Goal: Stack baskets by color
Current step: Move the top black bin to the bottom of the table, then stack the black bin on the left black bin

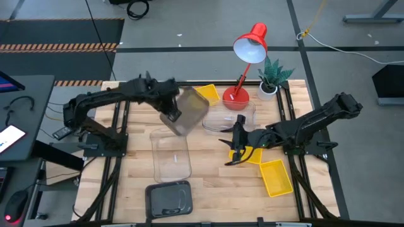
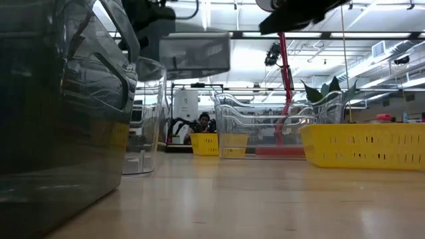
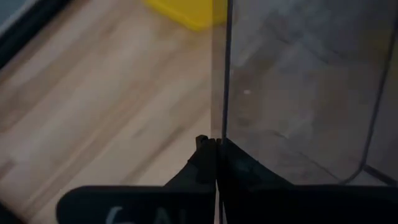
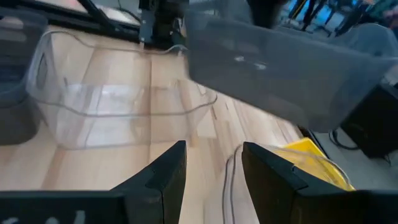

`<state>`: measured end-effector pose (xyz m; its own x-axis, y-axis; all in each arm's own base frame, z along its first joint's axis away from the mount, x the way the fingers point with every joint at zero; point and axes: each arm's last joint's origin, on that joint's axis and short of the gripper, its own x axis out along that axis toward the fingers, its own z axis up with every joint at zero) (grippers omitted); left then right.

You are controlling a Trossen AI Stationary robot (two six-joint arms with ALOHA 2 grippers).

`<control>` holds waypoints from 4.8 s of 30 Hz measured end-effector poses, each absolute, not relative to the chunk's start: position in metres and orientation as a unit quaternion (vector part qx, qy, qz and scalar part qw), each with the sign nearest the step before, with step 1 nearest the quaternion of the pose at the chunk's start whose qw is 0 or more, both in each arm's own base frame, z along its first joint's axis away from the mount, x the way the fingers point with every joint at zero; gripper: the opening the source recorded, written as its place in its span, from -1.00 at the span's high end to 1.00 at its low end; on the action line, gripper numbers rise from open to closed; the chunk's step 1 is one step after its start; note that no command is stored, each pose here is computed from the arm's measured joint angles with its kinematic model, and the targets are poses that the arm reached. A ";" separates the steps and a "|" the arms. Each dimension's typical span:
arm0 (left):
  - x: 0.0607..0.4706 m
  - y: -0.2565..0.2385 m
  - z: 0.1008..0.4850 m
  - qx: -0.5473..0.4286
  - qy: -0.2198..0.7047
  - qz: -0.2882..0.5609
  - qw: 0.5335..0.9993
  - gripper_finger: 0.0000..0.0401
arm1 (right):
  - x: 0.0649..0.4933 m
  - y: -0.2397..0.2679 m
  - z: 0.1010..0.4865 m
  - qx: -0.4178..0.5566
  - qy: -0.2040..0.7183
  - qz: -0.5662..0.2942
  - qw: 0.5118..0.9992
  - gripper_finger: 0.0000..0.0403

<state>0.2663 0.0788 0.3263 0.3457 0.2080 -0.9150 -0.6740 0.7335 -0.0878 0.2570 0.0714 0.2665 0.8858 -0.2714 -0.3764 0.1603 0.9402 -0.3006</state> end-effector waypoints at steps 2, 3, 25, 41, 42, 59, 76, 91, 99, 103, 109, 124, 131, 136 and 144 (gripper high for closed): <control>0.272 0.061 0.327 -0.230 0.496 0.260 0.796 0.97 | 0.250 0.076 0.278 -0.126 0.218 -0.111 0.961 0.20; 0.275 0.053 0.328 -0.232 0.491 0.251 0.801 0.97 | 0.246 0.079 0.283 -0.120 0.218 -0.109 0.962 0.20; 0.339 -0.089 0.301 -0.348 0.398 0.133 0.838 0.97 | 0.143 0.096 0.339 -0.013 0.156 0.013 0.988 0.20; 0.378 -0.148 0.291 -0.313 0.475 0.164 0.806 0.97 | 0.132 0.119 0.347 0.011 0.113 0.084 0.990 0.20; 0.382 -0.151 0.289 -0.310 0.478 0.166 0.805 0.97 | 0.132 0.120 0.347 0.010 0.112 0.087 0.990 0.20; 0.425 -0.177 0.226 -0.289 0.543 0.168 0.770 0.96 | 0.129 0.131 0.350 0.010 0.097 0.115 0.989 0.20; 0.427 -0.175 0.220 -0.267 0.541 0.176 0.778 0.46 | 0.142 0.148 0.340 0.001 0.108 0.115 0.987 0.20; 0.427 -0.185 0.250 -0.075 0.543 0.028 0.836 0.29 | 0.177 0.196 0.277 -0.011 0.222 0.092 0.971 0.20; 0.416 -0.209 0.278 0.030 0.515 -0.030 0.856 0.30 | 0.189 0.218 0.224 -0.003 0.339 0.088 0.937 0.20; 0.416 -0.206 0.272 0.014 0.533 -0.020 0.845 0.34 | 0.194 0.227 0.203 -0.006 0.375 0.101 0.921 0.20; 0.415 -0.204 0.270 0.015 0.547 -0.021 0.836 0.42 | 0.196 0.244 0.182 -0.001 0.392 0.135 0.910 0.23; 0.424 -0.210 0.239 -0.006 0.590 -0.055 0.806 0.42 | 0.221 0.211 0.156 -0.048 0.436 0.008 0.898 0.29; 0.431 -0.213 0.238 0.004 0.560 -0.079 0.824 0.42 | 0.244 0.182 0.161 -0.060 0.420 -0.055 0.904 0.29; 0.436 -0.205 0.240 -0.008 0.557 -0.082 0.826 0.42 | 0.246 0.171 0.170 -0.052 0.430 -0.049 0.900 0.29; 0.419 -0.197 0.240 0.008 0.636 -0.108 0.764 0.42 | 0.230 0.189 0.187 -0.006 0.420 0.026 0.907 0.29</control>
